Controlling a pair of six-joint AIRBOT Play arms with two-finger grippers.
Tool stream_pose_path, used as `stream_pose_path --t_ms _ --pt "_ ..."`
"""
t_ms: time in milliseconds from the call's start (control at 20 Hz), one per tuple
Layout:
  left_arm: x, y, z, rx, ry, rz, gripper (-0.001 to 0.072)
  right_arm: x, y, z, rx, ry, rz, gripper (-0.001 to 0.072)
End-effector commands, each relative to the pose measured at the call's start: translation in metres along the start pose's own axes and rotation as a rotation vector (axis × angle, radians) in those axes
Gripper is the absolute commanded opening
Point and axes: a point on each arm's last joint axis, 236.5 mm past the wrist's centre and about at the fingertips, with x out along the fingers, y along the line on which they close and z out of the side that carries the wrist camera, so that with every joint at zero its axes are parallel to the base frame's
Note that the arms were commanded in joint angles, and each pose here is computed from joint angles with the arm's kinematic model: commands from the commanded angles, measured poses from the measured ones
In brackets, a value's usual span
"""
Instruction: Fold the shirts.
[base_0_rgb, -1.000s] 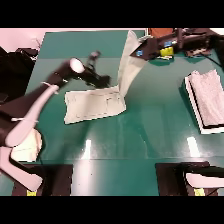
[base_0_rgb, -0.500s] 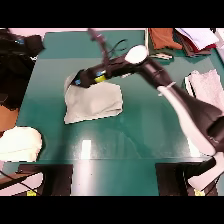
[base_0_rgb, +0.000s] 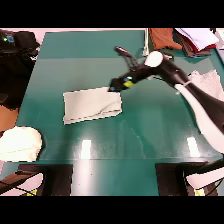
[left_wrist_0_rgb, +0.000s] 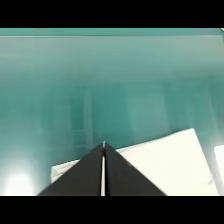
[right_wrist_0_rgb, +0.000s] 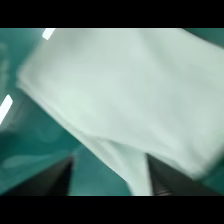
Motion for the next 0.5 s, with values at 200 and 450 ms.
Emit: stream_pose_path --t_ms 200,450 --pt "0.017 -0.043 -0.006 0.050 0.003 -0.090 0.0022 0.004 -0.105 -0.057 0.461 0.013 0.048 0.0646" --pt "0.034 -0.047 -0.020 0.023 0.065 -0.120 0.0023 0.070 -0.070 -0.042 0.446 0.083 0.169 0.0645"
